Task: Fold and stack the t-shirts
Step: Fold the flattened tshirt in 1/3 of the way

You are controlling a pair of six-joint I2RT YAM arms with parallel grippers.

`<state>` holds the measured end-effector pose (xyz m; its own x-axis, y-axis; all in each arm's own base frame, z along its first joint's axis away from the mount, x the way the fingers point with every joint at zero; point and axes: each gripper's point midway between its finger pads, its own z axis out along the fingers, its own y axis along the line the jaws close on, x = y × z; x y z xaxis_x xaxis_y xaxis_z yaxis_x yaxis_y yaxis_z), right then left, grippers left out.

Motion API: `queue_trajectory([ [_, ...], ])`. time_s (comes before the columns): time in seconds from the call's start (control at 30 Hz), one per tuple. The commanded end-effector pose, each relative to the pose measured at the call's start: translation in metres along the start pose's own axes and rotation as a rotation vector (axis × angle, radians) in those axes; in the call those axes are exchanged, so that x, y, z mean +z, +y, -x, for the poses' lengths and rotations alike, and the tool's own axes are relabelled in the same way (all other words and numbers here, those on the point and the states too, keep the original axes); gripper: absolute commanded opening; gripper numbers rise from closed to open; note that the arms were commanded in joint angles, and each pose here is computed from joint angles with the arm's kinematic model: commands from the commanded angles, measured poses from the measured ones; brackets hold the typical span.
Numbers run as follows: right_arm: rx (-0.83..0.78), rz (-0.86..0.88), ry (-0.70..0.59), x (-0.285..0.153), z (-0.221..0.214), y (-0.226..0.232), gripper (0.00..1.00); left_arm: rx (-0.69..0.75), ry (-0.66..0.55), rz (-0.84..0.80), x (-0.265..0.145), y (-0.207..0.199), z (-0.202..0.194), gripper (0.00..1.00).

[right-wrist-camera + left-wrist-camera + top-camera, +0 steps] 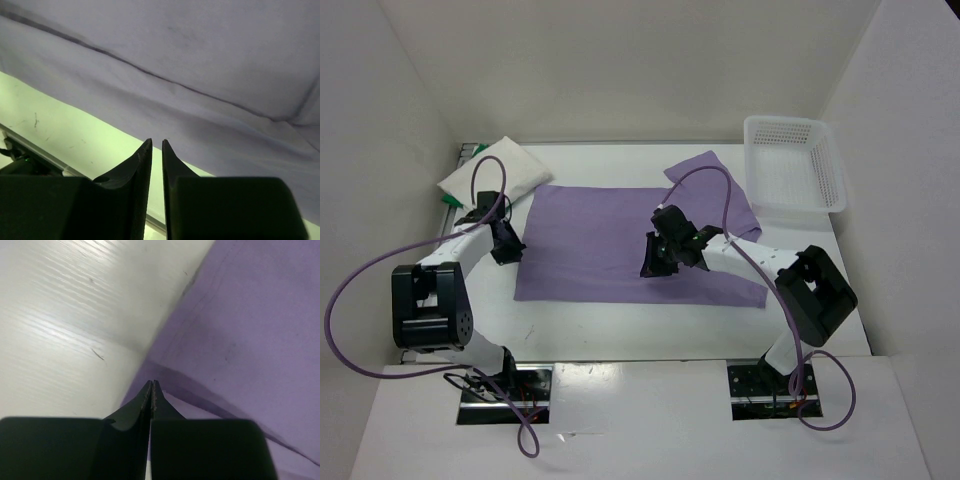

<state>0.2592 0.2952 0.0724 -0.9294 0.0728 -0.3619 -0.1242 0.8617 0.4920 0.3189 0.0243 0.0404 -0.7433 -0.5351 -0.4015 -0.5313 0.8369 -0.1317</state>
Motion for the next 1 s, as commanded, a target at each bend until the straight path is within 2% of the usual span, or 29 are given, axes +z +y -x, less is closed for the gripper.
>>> queue_trajectory([
  [0.0, -0.03, -0.032, -0.029, 0.005, 0.002, -0.007, 0.18, -0.055, -0.088, -0.015, -0.017, 0.002, 0.027, 0.0],
  [0.17, -0.027, -0.07, -0.032, 0.006, -0.004, -0.02, 0.2, -0.061, -0.042, -0.014, -0.002, 0.002, 0.018, 0.01],
  [0.2, -0.017, -0.086, -0.035, 0.006, -0.004, -0.023, 0.21, -0.06, -0.029, -0.018, 0.0, 0.001, 0.015, 0.06],
  [0.23, -0.017, -0.093, -0.041, 0.004, -0.005, -0.025, 0.22, -0.06, -0.021, -0.014, 0.002, 0.002, 0.014, 0.21],
  [0.3, -0.016, -0.113, -0.042, 0.002, -0.008, -0.031, 0.22, -0.061, -0.047, 0.007, -0.001, 0.005, 0.018, 0.39],
  [0.33, -0.006, -0.138, -0.058, 0.0, -0.009, -0.039, 0.22, -0.062, -0.062, 0.012, -0.003, 0.006, 0.021, 0.54],
  [0.4, 0.015, -0.167, -0.078, -0.006, -0.009, -0.048, 0.19, -0.068, -0.122, -0.009, -0.022, 0.003, 0.034, 0.61],
  [0.47, 0.028, -0.177, -0.099, -0.013, -0.012, -0.054, 0.11, -0.075, -0.196, -0.048, -0.048, -0.002, 0.048, 0.59],
  [0.5, 0.06, -0.181, -0.104, -0.015, -0.012, -0.057, 0.07, -0.067, -0.215, -0.067, -0.058, -0.005, 0.053, 0.42],
  [0.53, 0.061, -0.201, -0.096, -0.013, -0.018, -0.065, 0.03, -0.051, -0.216, -0.109, -0.066, -0.016, 0.052, 0.35],
  [0.6, 0.072, -0.207, -0.09, -0.011, -0.019, -0.066, 0.03, -0.008, -0.17, -0.179, -0.072, -0.043, 0.032, 0.25],
  [0.63, 0.073, -0.216, -0.08, -0.008, -0.023, -0.07, 0.02, 0.005, -0.096, -0.218, -0.066, -0.054, 0.006, 0.2],
  [0.67, 0.075, -0.226, -0.057, -0.003, -0.028, -0.074, 0.02, 0.044, -0.058, -0.276, -0.065, -0.076, -0.016, 0.2],
  [0.77, 0.082, -0.216, -0.088, 0.0, -0.02, -0.07, 0.02, 0.035, 0.074, -0.385, -0.057, -0.107, -0.078, 0.17],
  [0.87, 0.081, -0.224, -0.093, 0.002, -0.017, -0.07, 0.02, 0.021, 0.141, -0.407, -0.049, -0.114, -0.105, 0.15],
  [0.97, 0.081, -0.227, -0.09, 0.007, -0.014, -0.068, 0.02, 0.023, 0.176, -0.393, -0.043, -0.111, -0.113, 0.13],
])
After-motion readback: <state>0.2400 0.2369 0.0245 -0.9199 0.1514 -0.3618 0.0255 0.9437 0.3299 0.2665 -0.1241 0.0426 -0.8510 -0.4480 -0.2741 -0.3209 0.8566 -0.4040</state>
